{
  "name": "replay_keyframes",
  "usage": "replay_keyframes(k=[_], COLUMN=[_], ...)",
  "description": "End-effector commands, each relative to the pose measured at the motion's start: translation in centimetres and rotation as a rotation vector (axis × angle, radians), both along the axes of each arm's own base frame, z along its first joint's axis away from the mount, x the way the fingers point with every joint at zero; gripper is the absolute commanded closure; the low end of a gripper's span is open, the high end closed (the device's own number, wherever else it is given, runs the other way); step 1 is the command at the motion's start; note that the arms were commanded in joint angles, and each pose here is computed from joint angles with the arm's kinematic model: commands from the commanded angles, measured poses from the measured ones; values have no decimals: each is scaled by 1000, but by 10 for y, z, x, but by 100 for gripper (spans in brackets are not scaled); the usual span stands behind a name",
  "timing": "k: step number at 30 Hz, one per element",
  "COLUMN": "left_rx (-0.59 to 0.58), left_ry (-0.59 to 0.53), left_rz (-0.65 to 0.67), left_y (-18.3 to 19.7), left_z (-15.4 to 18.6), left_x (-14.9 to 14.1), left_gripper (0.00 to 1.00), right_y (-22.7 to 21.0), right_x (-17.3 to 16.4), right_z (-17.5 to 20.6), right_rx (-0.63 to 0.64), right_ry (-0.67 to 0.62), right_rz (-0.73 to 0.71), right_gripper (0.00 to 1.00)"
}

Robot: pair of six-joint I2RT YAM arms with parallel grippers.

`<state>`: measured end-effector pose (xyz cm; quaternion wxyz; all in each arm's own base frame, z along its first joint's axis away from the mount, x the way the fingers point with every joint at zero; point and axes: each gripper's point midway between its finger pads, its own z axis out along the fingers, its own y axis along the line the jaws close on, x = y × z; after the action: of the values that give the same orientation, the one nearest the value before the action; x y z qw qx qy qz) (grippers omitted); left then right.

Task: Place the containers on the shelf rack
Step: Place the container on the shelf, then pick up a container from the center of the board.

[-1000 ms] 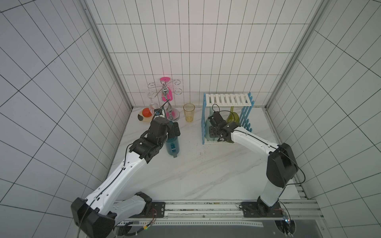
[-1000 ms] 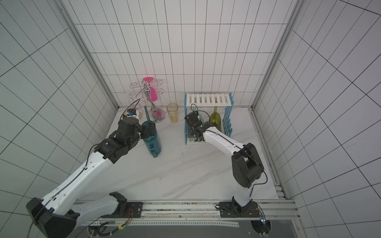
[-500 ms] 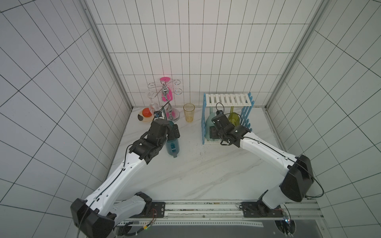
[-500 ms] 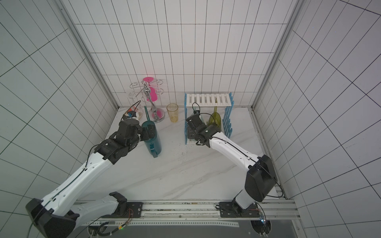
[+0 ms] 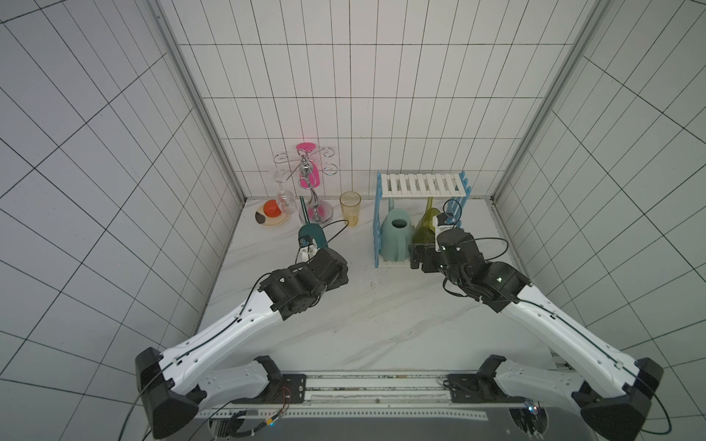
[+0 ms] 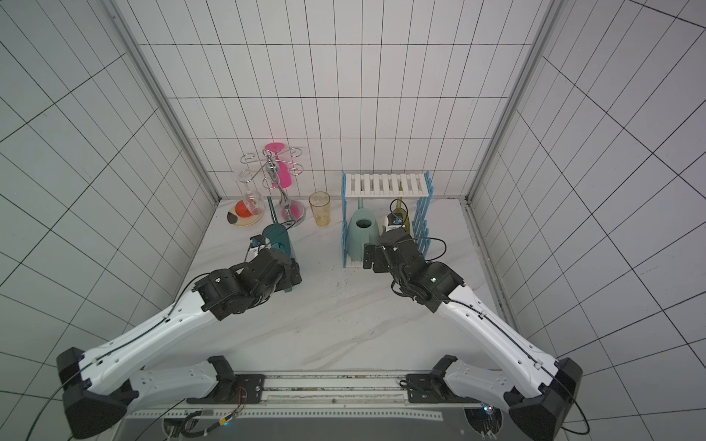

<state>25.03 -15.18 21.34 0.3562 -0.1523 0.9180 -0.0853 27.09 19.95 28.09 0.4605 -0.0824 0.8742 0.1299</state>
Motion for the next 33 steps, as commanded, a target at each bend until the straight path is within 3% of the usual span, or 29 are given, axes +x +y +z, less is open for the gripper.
replay_keyframes(k=[1, 5, 10, 13, 18, 24, 33], left_rx=[3, 30, 148, 170, 177, 173, 179], left_ry=[14, 19, 10, 30, 37, 46, 58], left_rz=[77, 81, 89, 84, 86, 78, 72], left_y=[4, -3, -3, -1, 6, 13, 16], left_z=[-17, -34, -52, -65, -80, -89, -89], left_x=[2, 13, 30, 37, 42, 44, 39], left_gripper=[3, 6, 9, 15, 21, 41, 89], right_y=[-11, -17, -18, -16, 2, 13, 7], right_x=[-6, -8, -6, -5, -12, -24, -30], right_z=[-7, -13, -22, -25, -34, -45, -41], right_rx=[-20, -26, -36, -37, -32, -36, -32], right_ry=[5, 1, 14, 22, 41, 20, -8], right_rz=[-20, -32, -37, -31, 92, 224, 235], right_gripper=[1, 1, 1, 1, 1, 1, 1])
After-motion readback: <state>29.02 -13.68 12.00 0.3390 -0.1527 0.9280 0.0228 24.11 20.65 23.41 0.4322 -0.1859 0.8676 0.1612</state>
